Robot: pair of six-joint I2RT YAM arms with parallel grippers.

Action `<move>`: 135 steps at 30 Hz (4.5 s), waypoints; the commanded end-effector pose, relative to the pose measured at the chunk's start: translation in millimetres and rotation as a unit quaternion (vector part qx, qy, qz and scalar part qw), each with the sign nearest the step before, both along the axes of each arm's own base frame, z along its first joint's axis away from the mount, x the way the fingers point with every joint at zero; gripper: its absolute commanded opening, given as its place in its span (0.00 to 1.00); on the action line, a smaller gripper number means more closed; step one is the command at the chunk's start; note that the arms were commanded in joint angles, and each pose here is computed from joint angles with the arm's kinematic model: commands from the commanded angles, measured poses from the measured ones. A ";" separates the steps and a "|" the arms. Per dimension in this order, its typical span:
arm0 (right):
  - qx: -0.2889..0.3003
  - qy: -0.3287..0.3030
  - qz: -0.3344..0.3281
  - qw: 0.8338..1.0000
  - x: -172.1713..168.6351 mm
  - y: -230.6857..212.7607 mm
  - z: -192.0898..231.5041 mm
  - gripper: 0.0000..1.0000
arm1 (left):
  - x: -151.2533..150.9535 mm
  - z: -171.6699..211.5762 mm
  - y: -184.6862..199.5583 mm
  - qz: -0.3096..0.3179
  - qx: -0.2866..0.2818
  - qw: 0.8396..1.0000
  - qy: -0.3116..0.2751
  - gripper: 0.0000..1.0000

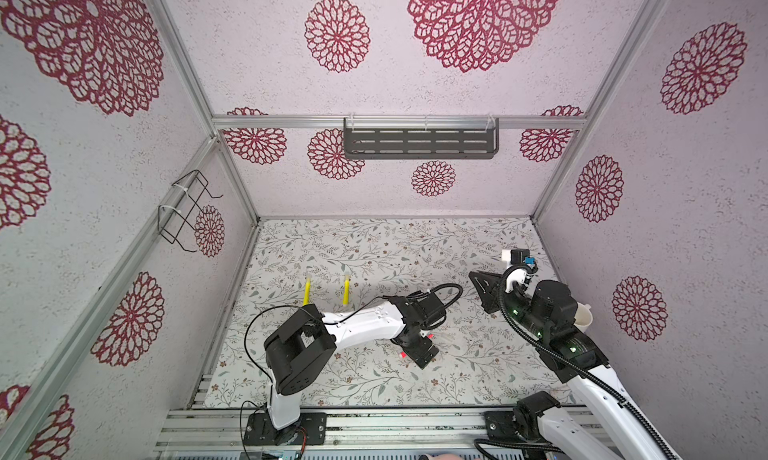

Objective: Insert the pens into the pen caps
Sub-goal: 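Close the left gripper on the pink highlighter body and lift it, then raise the pink highlighter tip-up with the left gripper while the right brings the cap over, then lower the translucent cap onto the pink highlighter tip with the right gripper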

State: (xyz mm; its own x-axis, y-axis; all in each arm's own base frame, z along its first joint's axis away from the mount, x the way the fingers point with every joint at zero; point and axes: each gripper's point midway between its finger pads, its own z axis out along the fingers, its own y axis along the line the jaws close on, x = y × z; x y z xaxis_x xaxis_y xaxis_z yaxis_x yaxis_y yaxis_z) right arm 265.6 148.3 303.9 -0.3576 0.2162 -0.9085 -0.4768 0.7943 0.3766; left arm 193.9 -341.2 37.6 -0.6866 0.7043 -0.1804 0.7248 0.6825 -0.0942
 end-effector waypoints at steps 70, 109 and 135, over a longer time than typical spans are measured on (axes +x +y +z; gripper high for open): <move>0.160 -0.051 0.251 0.953 10.4 75.3 97.2 0.00 | 46.8 257.6 1.2 0.034 -0.441 0.867 -0.229 0.00; 0.155 -0.060 0.264 0.950 1.5 94.0 104.1 0.00 | 48.5 256.3 0.4 0.044 -0.445 0.869 -0.212 0.00; 0.150 -0.066 0.240 0.957 2.6 92.8 100.0 0.00 | 49.2 257.5 -2.0 0.047 -0.449 0.868 -0.207 0.00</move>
State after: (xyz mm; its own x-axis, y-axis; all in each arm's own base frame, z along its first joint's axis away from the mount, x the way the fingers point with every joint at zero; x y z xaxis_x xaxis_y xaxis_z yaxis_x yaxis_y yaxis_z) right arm 274.7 244.2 380.1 -0.4511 0.2888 -0.8445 -0.7759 0.3406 0.5310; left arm 237.6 -341.4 282.8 -0.4918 0.1237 -0.8619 0.7665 0.5311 -0.3611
